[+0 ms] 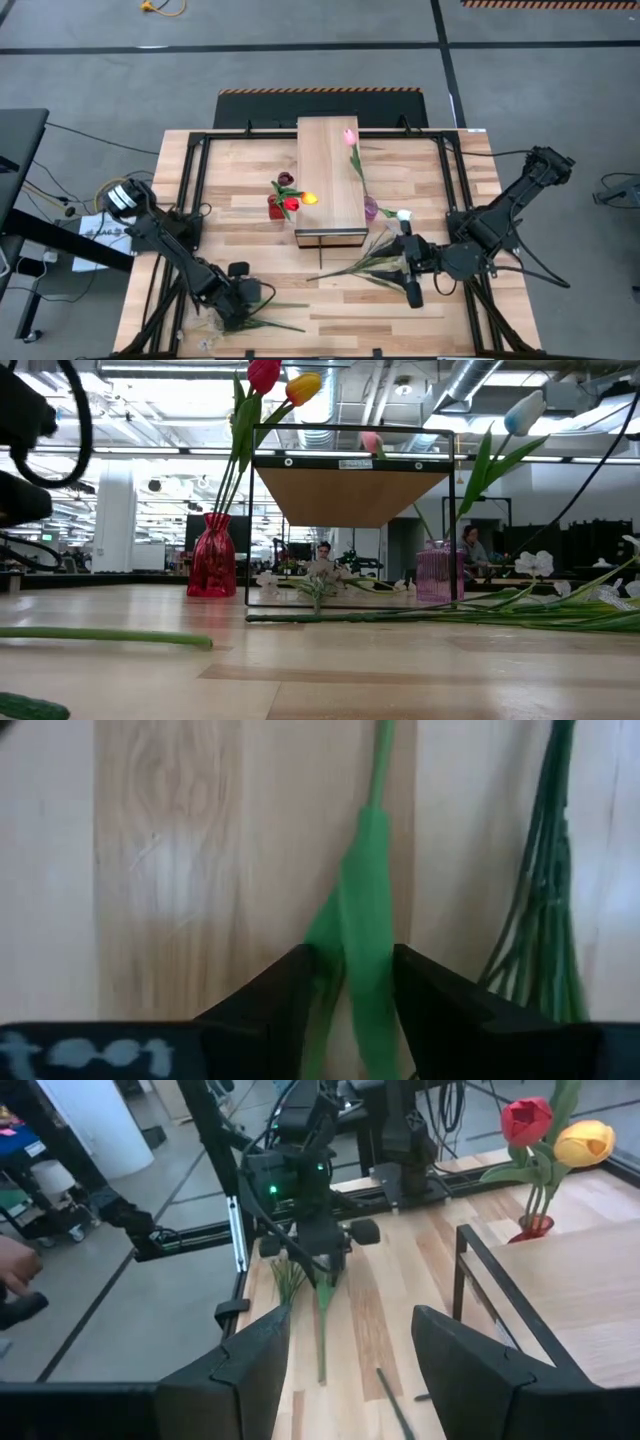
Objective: Pick and place flowers into a vace then onto a shelf
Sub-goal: Put the light blue tulip into the purple flower vase
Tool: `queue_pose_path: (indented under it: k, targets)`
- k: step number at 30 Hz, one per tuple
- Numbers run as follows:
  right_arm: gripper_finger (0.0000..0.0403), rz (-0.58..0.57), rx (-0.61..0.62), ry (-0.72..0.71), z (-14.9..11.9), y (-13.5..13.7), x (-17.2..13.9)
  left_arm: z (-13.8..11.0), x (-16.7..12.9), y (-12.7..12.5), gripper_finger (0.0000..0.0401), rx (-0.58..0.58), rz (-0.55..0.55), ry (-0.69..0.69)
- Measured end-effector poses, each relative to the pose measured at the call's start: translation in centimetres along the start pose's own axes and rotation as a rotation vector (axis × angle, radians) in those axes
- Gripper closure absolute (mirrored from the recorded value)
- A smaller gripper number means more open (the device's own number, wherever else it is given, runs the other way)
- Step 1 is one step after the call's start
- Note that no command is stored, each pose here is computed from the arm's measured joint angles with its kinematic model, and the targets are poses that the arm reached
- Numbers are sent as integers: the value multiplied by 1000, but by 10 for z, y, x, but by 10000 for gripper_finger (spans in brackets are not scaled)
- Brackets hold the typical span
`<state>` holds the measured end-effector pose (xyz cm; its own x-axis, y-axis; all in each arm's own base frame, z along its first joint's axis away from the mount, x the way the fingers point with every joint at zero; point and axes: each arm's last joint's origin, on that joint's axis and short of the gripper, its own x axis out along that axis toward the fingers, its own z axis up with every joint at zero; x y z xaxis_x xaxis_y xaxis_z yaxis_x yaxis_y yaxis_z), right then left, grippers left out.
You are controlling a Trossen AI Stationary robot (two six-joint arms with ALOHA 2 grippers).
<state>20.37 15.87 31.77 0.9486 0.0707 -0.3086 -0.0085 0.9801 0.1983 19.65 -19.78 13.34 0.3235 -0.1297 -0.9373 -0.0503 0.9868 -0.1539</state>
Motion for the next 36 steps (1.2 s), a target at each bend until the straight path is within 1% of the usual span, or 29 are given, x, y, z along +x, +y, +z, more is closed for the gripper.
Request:
queue_pose_path:
  k: [4,7,10,14,17,20,21,27,31,36]
  targets:
    - [200,-1,3,2,0,0,0,2,9,3,267,-7,10,52]
    - [198,3,3,5,0,0,0,3,9,6,268,-14,20,64]
    - [197,4,15,12,-2,1,3,7,5,3,278,-1,25,60]
    - [200,20,11,27,-4,3,7,12,1,-1,313,38,28,53]
    - [202,29,-57,59,-11,5,13,15,-2,-2,348,58,44,69]
    - [203,77,-96,44,-11,10,19,18,-7,-4,385,71,63,87]
    - [203,84,-107,40,-11,11,20,20,-9,-5,391,85,68,91]
    - [203,101,-174,24,-13,16,22,33,-26,-12,391,153,90,113]
    - [203,107,-169,7,-11,16,22,45,-43,-17,398,217,121,111]
    - [203,105,-166,3,-10,16,22,59,-70,-23,397,328,177,118]
